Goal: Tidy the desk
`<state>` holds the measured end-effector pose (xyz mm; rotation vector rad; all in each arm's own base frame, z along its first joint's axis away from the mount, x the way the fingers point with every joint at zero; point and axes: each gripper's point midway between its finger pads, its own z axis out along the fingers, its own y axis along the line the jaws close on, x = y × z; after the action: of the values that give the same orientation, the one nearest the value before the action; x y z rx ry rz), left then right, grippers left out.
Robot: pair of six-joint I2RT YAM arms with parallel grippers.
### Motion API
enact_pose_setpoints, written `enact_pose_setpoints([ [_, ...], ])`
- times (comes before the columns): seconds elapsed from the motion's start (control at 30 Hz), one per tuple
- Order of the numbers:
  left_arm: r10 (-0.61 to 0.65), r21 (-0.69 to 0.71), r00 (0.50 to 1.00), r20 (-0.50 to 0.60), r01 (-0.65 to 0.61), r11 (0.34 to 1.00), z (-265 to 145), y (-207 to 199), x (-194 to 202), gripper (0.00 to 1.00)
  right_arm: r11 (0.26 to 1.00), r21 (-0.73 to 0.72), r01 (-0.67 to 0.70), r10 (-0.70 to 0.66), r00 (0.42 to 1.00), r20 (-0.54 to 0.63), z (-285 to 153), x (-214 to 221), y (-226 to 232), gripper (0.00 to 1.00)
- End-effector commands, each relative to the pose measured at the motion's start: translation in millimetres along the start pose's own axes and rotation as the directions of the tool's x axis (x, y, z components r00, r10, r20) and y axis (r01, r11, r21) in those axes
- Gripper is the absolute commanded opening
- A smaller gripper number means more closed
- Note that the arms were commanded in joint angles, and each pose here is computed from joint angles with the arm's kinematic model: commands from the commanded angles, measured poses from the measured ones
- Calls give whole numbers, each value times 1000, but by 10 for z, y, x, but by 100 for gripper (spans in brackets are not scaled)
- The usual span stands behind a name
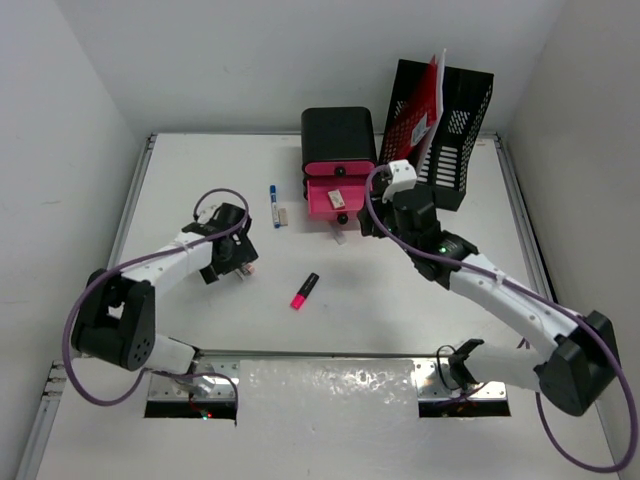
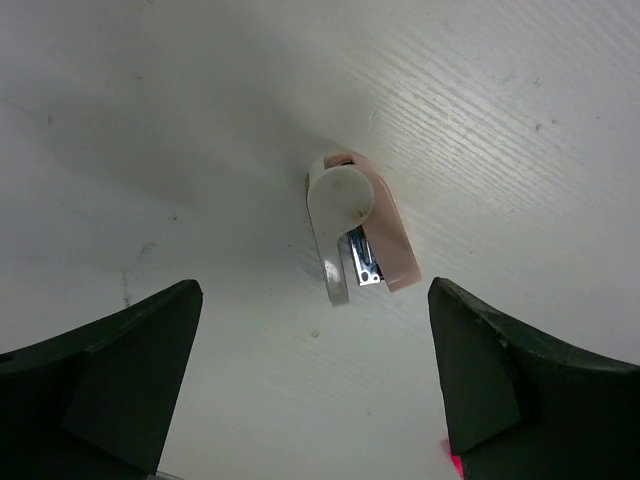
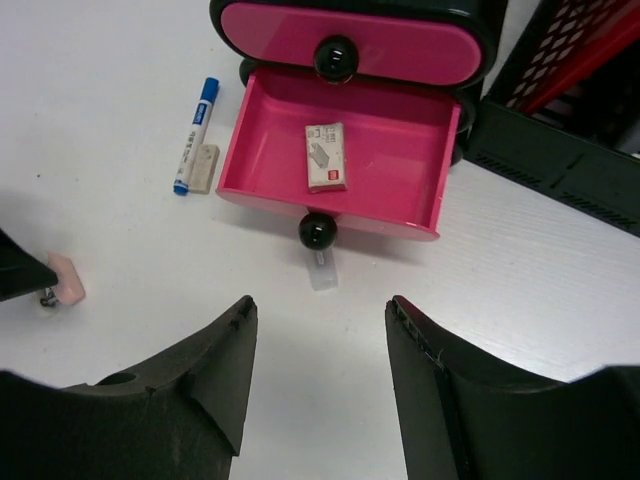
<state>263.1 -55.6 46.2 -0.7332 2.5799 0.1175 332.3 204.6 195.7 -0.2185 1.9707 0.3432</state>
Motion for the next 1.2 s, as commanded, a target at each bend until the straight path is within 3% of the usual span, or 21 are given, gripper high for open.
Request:
enact_pose_setpoints([
  [0.0, -94, 45, 996, 15, 93, 995, 120, -169, -39, 86, 1000, 25, 12, -13, 999, 33, -168, -51, -80, 53],
  [0.27, -119, 5, 993, -9, 119, 993, 470, -184, 105, 84, 998, 56, 19, -22, 998, 53, -372, -7, -216, 53],
  [0.37, -110, -6, 994, -8, 110, 994, 523, -188, 103, 75, 998, 68, 19, -23, 998, 63, -419, 3, -257, 53],
  [0.4, -108, -14, 994, -6, 108, 994, 530, -172, 98, 59, 997, 74, 18, -23, 998, 66, -428, 10, -270, 53],
  [0.47, -98, -27, 995, -3, 98, 995, 515, -158, 82, 46, 997, 77, 13, -19, 997, 70, -450, 28, -290, 53],
  [0.5, -92, -29, 996, -5, 92, 995, 502, -158, 74, 35, 997, 77, 10, -16, 997, 70, -453, 38, -292, 53],
  [0.57, -69, -19, 997, -23, 68, 997, 453, -189, 66, 23, 997, 82, 7, -13, 997, 70, -463, 59, -307, 53],
  [0.6, -60, -14, 998, -29, 59, 998, 432, -202, 59, 11, 997, 81, 6, -12, 997, 72, -467, 63, -306, 53],
  [0.67, -17, 22, 999, -42, 18, 1000, 331, -283, 15, 4, 997, 80, 6, -12, 997, 72, -468, 77, -307, 53],
  [0.8, 146, 126, 988, -40, -140, 982, -105, -550, -54, 3, 996, 86, 6, -12, 997, 71, -470, 81, -322, 53],
  [0.9, 281, 235, 958, 48, -285, 929, -661, -983, -207, 4, 996, 93, 8, -14, 997, 70, -461, 79, -331, 53],
  [1.03, 297, 443, 940, 170, -342, 829, -1321, -1648, -479, 4, 995, 99, 8, -15, 997, 76, -446, 44, -330, 53],
  [1.17, 268, 546, 921, 283, -384, 744, -1490, -2099, -732, 4, 994, 111, -2, -8, 996, 90, -448, -5, -345, 53],
])
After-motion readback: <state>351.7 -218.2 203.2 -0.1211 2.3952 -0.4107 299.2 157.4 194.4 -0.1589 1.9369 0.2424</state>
